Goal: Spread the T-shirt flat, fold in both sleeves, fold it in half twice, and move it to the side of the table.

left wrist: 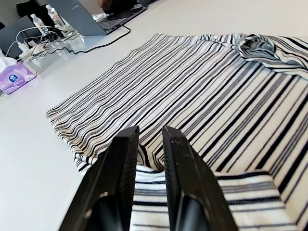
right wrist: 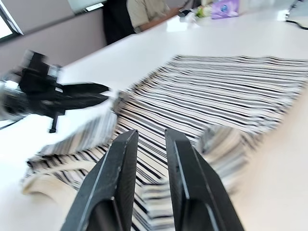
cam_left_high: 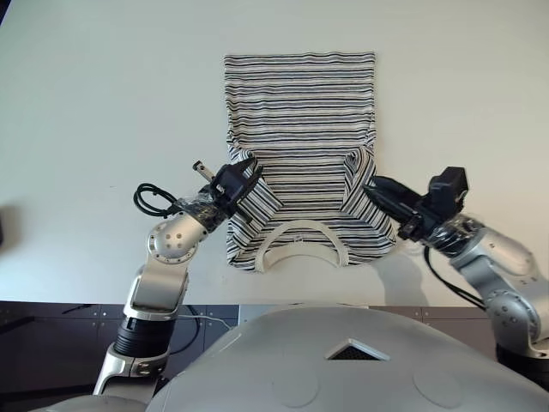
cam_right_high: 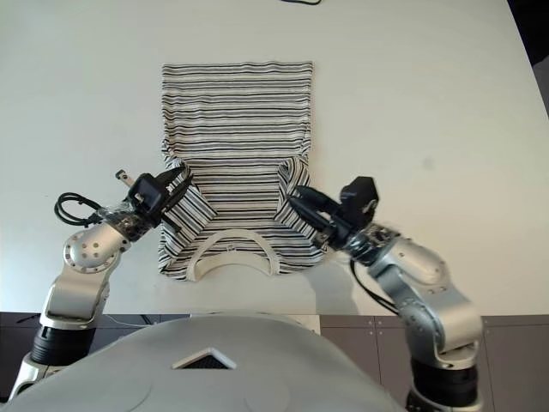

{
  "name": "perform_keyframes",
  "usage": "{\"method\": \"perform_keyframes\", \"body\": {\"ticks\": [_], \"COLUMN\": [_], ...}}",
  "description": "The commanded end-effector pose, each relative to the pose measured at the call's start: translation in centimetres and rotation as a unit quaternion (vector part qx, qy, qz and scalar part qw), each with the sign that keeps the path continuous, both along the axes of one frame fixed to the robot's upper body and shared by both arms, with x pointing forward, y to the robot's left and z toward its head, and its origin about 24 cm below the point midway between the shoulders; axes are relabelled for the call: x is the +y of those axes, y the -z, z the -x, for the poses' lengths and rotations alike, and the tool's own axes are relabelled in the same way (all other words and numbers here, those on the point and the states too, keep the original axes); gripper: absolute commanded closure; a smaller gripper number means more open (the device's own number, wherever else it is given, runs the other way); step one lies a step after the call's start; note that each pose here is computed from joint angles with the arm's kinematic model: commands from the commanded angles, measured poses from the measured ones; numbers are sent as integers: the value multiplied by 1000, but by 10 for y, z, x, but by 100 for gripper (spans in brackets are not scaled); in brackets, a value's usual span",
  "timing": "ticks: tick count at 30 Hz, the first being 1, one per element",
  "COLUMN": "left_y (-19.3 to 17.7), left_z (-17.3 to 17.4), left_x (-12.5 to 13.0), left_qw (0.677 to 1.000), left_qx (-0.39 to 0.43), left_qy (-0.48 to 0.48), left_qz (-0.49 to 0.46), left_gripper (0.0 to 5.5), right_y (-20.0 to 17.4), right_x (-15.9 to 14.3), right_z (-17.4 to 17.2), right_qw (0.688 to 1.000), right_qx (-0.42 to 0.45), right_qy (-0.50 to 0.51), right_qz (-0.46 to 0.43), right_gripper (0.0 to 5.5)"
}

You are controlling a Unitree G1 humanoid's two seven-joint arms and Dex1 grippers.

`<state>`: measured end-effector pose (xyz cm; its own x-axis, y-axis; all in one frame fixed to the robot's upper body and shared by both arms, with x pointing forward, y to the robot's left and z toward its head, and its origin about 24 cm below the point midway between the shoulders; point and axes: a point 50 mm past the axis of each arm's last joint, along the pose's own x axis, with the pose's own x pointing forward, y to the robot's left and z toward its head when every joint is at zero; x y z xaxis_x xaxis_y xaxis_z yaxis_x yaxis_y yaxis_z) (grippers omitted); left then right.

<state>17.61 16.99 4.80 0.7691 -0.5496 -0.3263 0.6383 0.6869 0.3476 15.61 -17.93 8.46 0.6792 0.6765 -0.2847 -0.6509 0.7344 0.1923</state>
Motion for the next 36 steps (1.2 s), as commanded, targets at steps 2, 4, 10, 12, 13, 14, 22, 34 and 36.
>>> {"method": "perform_keyframes", "body": {"ticks": [2, 4, 10, 12, 13, 14, 22, 34, 36], "left_y": [-12, -12, -18, -20, -21, -21, 3, 27, 26], "left_z": [26, 32, 40, 53, 58, 63, 79, 76, 74], "left_x": [26, 31, 51, 75, 85, 94, 95, 63, 63], "left_qw": [988, 978, 958, 934, 925, 914, 858, 861, 858], "left_qx": [-30, -44, -68, -61, -52, -47, -61, -99, -106], "left_qy": [122, 165, 230, 283, 304, 324, 432, 419, 422], "left_qz": [-90, -122, -155, -208, -224, -239, -270, -270, -273], "left_gripper": [459, 459, 459, 459, 459, 444, 381, 381, 381], "right_y": [6, 11, 34, 30, 28, 27, 32, 32, 33], "right_x": [-36, -36, -37, -45, -49, -52, -56, -51, -50], "right_z": [15, 22, 44, 51, 54, 55, 53, 39, 38], "right_qw": [992, 989, 971, 972, 972, 973, 973, 970, 970], "right_qx": [3, 8, 11, 14, 13, 13, 3, -14, -15], "right_qy": [-41, -70, -128, -126, -119, -114, -102, -119, -119], "right_qz": [117, 130, 201, 200, 200, 199, 207, 210, 210], "right_gripper": [449, 449, 449, 449, 449, 445, 445, 445, 445]}}
